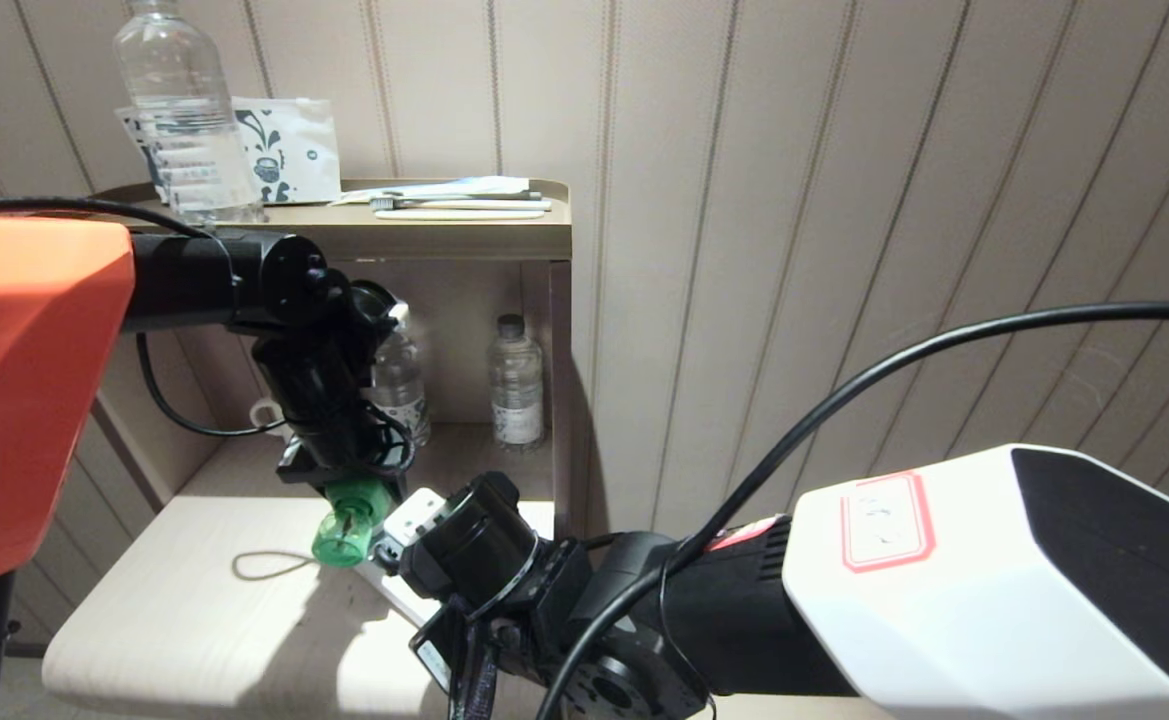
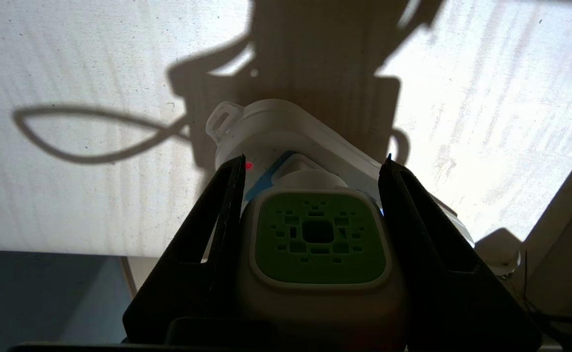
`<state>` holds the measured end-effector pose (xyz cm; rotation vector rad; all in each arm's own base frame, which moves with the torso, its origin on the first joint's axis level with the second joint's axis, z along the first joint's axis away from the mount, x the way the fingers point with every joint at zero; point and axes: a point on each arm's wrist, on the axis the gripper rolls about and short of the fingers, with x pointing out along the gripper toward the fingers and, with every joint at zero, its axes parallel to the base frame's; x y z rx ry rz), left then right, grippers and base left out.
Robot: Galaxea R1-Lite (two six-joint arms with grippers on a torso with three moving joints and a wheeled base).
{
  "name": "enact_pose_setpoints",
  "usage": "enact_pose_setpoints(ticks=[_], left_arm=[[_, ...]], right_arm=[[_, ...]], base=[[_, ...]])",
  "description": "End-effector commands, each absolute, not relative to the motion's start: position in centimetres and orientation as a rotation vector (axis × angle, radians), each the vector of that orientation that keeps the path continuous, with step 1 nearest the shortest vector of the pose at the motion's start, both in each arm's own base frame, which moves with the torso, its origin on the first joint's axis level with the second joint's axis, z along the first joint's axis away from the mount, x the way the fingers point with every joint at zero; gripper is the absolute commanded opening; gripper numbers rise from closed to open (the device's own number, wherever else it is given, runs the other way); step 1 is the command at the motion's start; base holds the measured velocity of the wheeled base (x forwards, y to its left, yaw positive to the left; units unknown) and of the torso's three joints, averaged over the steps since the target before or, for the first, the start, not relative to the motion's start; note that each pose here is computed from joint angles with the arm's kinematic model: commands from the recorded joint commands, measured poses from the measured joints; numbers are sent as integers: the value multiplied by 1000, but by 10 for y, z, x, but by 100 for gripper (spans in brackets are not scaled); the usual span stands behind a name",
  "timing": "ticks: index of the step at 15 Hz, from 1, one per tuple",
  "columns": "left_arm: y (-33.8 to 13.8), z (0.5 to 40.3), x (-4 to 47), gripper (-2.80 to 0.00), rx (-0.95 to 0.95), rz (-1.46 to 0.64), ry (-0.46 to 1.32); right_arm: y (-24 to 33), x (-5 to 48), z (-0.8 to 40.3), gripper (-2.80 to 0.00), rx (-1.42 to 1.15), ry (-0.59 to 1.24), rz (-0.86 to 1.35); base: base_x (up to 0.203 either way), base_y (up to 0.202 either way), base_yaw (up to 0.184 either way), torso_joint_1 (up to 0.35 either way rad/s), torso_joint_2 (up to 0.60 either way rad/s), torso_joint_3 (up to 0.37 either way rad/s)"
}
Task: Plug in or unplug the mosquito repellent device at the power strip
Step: Hold the socket with your right hand and unplug it with your left hand
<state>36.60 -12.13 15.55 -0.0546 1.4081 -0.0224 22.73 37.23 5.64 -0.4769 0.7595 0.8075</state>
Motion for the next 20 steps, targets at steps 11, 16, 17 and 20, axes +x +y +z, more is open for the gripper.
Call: enact_pose_setpoints(ticks=[11,16,17,20], left_arm=[[-125,131,374,-280,-46,-8,1472],[-125,131,374,-280,-44,-9,1472],[-126,131,374,-280,-45,-9,1471],[-126,131,375,-280,-45,-10,1468]], right_arm=[[367,238,91,-280,-429,678,799],[381,250,118,-280,-374,584,811],[384,252,116,-280,-371,581,813],[391,254,117,-280,-361,564,821]], base=[[0,0,0,0,0,0],[0,0,0,0,0,0],[0,0,0,0,0,0],[0,0,0,0,0,0]])
